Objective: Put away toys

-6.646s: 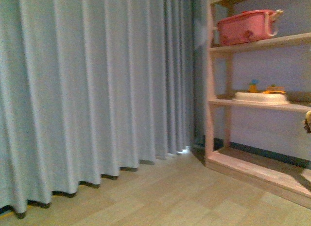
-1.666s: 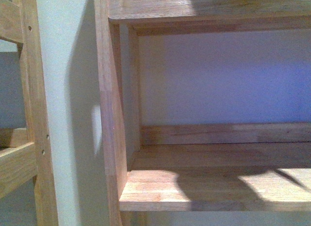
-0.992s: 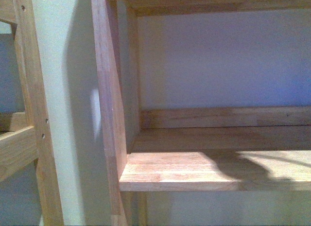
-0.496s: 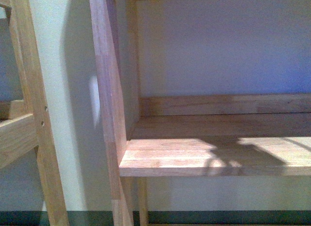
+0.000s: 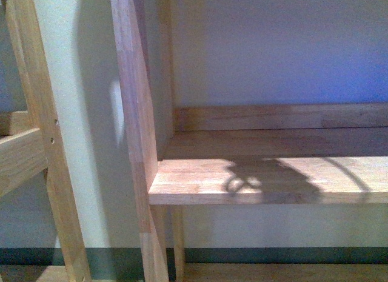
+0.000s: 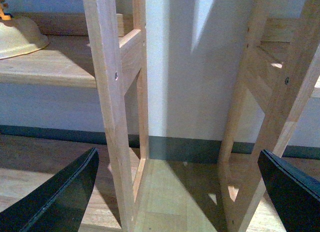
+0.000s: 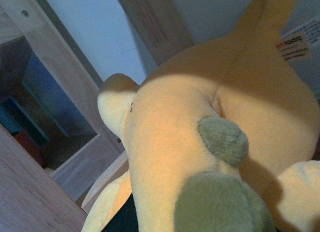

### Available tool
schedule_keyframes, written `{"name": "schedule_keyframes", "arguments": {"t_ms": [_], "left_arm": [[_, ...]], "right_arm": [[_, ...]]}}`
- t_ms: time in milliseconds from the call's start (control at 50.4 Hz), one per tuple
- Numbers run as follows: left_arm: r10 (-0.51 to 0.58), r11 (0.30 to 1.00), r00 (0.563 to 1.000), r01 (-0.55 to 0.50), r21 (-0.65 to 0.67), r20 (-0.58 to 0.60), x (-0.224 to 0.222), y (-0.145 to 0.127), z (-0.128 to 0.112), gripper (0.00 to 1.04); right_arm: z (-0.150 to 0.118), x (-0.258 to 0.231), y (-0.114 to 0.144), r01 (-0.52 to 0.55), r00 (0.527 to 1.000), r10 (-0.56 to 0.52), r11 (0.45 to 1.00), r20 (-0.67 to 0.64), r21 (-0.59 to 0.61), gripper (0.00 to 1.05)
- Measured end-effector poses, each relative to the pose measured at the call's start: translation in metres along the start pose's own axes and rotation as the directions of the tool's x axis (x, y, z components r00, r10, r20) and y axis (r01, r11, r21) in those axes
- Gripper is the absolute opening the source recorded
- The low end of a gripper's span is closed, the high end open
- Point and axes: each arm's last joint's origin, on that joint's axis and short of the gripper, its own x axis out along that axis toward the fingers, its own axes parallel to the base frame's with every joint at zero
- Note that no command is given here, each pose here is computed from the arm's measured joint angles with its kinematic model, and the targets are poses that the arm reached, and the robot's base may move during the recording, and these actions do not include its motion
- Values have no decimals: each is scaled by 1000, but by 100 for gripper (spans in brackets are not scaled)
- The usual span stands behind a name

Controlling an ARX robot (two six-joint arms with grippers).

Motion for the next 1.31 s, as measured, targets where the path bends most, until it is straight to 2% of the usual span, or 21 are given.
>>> {"name": "schedule_keyframes", "arguments": {"t_ms": [476,516,675,754,932,1309], "left_arm": [[0,1000,1000,0,0,0,0,0,0,99],[0,1000,1000,0,0,0,0,0,0,99],[0,1000,1000,0,0,0,0,0,0,99],[0,1000,1000,0,0,0,0,0,0,99],[0,1000,1000,0,0,0,0,0,0,99],[0,1000,1000,0,0,0,0,0,0,99]], "right_arm": [[-12,28,-11,-23,1000,21,996,-17,-85,20],[-13,29,-11,-22,1000,20,996,-17,-91,25],[-20,30,-8,-16,1000,17,993,6,-117,57],[-20,24,-7,7,999,-3,989,32,-146,74],[-24,3,-3,33,999,-25,977,40,-209,105],[-16,-53,2,55,997,-36,956,71,-290,104]]}}
